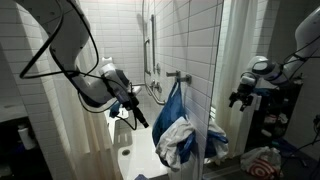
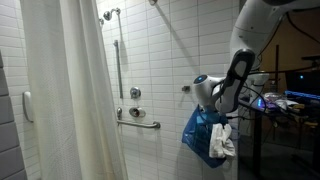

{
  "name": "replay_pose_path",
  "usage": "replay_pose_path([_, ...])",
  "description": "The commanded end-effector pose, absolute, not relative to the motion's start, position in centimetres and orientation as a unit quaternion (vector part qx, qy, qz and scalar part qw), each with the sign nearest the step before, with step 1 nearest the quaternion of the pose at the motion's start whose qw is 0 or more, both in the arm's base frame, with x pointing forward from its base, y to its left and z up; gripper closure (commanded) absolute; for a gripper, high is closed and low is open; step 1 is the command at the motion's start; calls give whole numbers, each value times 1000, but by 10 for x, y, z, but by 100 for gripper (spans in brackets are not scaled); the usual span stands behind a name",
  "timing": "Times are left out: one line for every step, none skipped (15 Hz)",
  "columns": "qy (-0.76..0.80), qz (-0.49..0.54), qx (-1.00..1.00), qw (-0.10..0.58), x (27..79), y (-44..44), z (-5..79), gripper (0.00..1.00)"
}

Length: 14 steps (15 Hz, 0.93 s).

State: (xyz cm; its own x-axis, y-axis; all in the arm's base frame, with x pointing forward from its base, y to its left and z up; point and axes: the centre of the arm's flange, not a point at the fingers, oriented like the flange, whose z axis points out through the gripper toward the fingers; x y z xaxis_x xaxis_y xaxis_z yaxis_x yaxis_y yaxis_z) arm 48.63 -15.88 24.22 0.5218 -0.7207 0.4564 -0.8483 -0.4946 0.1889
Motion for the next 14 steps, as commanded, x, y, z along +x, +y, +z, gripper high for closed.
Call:
replay_pose_path([-448,194,850,197,487,-169,241,0])
replay_pose_path([-450,197,849,196,484,-174,244,0])
replay_pose_path([-452,201,847,193,487,-179,245,0])
replay_pose_path([-458,202,845,189,486,-185,247,0])
replay_pose_path([-464,202,843,185,488,-191,247,0])
replay_pose_path([-470,201,840,182,486,-196,248,0])
replay_pose_path([-476,199,838,177,487,-201,247,0])
replay_pose_path([-483,196,836,174,486,-206,245,0])
replay_pose_path([-490,192,833,172,486,-213,242,0])
replay_pose_path([-497,188,830,168,485,-218,240,0])
replay_pose_path([-508,183,826,163,483,-225,238,0])
replay_pose_path([-519,178,821,158,482,-231,236,0])
replay_pose_path([-529,173,817,152,480,-237,234,0])
replay_pose_path([-539,169,812,146,479,-243,233,0])
